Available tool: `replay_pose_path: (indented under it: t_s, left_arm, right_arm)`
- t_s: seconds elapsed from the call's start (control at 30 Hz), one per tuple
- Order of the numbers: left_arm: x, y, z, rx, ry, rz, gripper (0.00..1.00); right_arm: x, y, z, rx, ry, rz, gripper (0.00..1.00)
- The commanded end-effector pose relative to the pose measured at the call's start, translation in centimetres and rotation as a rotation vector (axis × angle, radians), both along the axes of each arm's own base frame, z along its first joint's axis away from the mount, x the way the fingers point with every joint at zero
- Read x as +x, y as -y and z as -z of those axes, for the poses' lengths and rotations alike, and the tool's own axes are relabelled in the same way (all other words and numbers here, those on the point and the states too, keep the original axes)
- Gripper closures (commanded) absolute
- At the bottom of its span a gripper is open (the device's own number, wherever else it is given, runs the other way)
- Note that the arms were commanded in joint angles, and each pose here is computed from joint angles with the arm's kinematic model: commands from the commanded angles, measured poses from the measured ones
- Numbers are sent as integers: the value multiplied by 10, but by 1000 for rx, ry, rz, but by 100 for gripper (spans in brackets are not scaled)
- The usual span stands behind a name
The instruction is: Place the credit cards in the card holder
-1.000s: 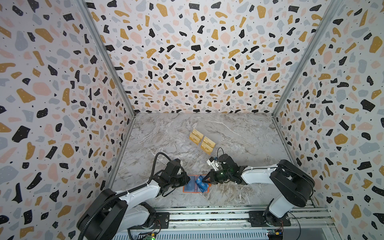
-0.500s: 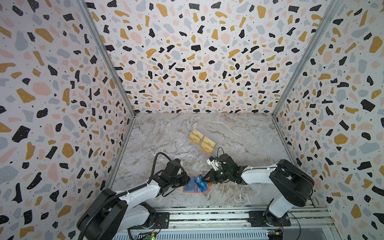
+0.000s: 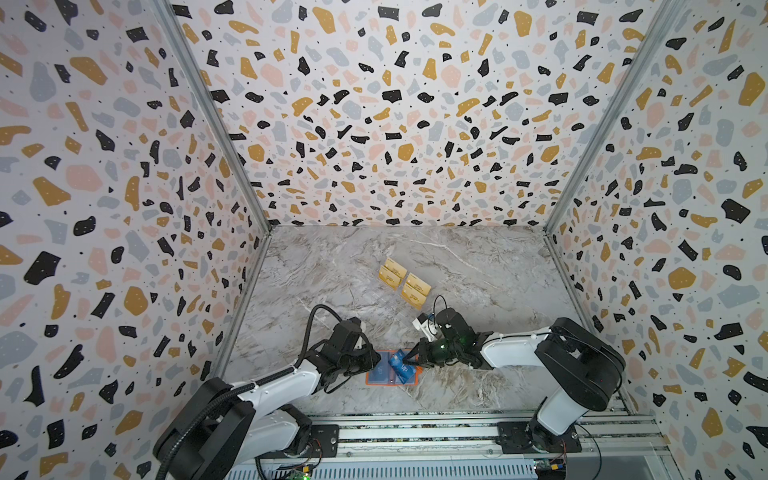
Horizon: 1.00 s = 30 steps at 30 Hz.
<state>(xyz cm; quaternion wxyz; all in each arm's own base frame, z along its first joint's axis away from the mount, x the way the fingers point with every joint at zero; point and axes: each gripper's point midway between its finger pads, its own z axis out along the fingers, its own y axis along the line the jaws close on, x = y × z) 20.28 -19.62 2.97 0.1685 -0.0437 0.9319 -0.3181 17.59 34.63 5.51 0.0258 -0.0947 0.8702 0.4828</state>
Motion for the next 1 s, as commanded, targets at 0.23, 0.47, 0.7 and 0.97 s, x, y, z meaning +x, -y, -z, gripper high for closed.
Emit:
replay_pose_path:
  t_s: [0.23,0.47,0.7,0.97]
  left_arm:
    - [-3,-2,2,17,-3,10,83]
    - [-3,-2,0,13,0,9,83]
    - [-4,-1,0,-3,-1,2,83]
    - [-7,1,-2,-51,-1,-10,83]
  right_arm:
    - [4,-4,3,-35,20,-5,100]
    - [8,-13,1,-36,23,-6,100]
    - [11,-19,1,-11,18,30,100]
    - [11,-26,11,21,9,108,100]
